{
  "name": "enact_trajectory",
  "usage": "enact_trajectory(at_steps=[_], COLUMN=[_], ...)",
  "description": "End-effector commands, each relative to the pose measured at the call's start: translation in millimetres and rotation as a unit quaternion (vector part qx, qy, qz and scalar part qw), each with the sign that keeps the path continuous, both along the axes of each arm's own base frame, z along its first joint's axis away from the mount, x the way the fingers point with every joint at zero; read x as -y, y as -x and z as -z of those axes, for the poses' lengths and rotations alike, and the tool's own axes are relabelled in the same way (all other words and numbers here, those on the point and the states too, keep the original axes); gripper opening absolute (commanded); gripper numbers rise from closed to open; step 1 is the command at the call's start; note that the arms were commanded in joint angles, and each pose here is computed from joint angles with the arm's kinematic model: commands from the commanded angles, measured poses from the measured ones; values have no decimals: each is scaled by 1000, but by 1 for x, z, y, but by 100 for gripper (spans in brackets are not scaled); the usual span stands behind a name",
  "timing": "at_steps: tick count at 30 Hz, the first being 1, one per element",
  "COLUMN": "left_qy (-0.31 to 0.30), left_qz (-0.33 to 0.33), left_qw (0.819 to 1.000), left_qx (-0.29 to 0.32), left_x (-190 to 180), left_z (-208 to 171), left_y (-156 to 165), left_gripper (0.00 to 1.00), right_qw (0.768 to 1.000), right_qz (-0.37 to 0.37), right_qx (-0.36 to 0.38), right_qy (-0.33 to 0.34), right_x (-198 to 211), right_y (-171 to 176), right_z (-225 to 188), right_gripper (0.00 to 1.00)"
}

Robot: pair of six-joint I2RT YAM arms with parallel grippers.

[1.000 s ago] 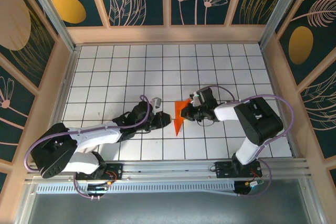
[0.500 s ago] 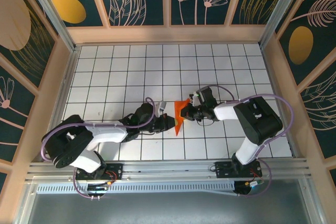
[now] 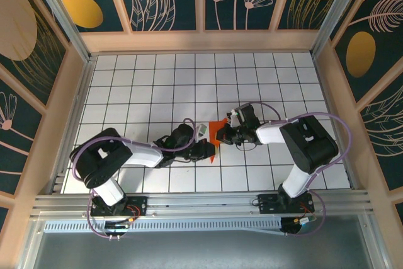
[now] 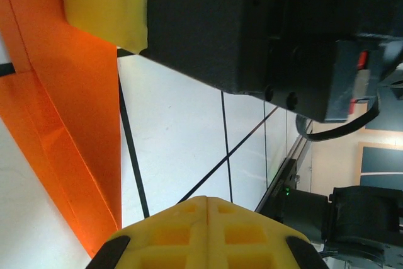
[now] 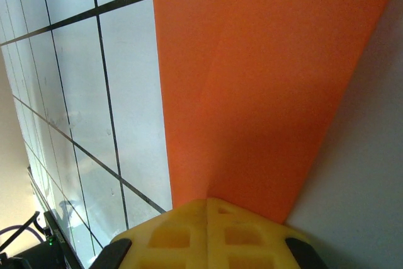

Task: Fold a paper plane with a square sheet of paper (fold left side to right side)
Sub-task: Fold the wing for the fifth time at the center of the table.

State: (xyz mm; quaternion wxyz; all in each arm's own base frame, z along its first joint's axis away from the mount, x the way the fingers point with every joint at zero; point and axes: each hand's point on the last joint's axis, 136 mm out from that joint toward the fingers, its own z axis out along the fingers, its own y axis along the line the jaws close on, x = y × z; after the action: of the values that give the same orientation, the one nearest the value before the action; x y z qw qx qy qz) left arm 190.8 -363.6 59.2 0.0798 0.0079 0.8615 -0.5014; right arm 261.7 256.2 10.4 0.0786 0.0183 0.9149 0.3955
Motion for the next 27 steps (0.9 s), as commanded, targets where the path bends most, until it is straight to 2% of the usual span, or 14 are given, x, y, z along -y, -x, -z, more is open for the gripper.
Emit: enact_trajectory(at_steps=[1,14,27], left_qy=[16,-11,-17], left_qz=[10,12,6], left_qw=[1000,1000,1000], left_qx=[1,-21,-22], left_x=[10,6,2], left_z=[-6,23,28], left_y=[0,5,7], left_gripper=[0,0,0], right_qw=[990,988,988], right_qz=[17,15,15], right_qx=[-51,-52,-53], right_qy=[132,142,145], right_x=[39,40,40], right_y=[26,27,26], right_z=[62,65,66], right_gripper=[0,0,0])
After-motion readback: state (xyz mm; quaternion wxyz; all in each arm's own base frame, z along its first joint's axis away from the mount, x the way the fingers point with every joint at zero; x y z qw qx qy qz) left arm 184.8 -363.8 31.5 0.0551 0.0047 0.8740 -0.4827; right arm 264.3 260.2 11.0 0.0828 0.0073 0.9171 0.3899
